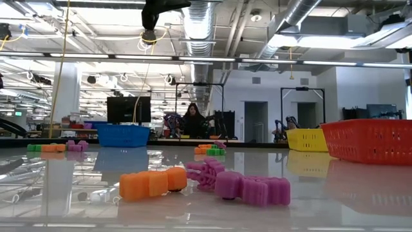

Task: Sort Halloween decoration
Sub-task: Put the orange skeleton toy into the red bin

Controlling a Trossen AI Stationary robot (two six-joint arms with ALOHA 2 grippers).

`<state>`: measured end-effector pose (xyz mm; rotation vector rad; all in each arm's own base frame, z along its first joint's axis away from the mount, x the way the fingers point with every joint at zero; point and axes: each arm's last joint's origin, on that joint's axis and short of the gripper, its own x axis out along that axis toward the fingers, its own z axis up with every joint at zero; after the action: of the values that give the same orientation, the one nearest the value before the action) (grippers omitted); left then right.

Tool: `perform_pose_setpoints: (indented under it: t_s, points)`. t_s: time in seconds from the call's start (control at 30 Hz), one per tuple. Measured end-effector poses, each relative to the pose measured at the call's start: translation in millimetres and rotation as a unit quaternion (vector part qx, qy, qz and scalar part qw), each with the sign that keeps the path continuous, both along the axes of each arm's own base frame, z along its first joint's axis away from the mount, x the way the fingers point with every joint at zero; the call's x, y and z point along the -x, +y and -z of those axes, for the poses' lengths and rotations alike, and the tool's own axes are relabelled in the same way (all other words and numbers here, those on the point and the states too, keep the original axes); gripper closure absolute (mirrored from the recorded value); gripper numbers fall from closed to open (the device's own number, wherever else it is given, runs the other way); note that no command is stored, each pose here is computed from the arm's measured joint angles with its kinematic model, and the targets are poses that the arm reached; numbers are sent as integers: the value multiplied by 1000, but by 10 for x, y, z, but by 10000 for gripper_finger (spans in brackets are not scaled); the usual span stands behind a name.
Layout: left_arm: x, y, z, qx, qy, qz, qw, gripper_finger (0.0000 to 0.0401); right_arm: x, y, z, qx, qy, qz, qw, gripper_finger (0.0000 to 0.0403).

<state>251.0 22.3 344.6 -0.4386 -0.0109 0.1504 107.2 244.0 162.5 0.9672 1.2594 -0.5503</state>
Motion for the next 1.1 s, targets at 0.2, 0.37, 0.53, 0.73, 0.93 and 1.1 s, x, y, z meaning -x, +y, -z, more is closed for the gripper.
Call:
perform_pose_setpoints:
  t_s: [0.2, 0.37, 0.53, 0.73, 0.93, 1.1]
  points:
    - [0, -2, 0, 0, 0, 2, 1000, 195, -83, -33, 38, -17, 1, 14, 1000, 236]
    - [-1, -4, 1, 0, 1, 6, 1000, 195, -79, -29, 131, -31, 28, 13, 999, 236]
    - [-1, -8, 12, 0, 6, 12, 1000, 195, -79, -18, 173, -31, 43, 12, 999, 237]
    - [-1, -9, 19, 0, 10, 14, 1000, 195, -166, 86, 359, -52, 62, 8, 997, 238]
    - [-1, -9, 21, -5, 11, 15, 1000, 195, -299, 230, 523, -103, 54, 2, 993, 277]
    - [-1, -9, 20, -8, 11, 15, 1000, 195, -315, 213, 556, -83, 40, -1, 996, 379]
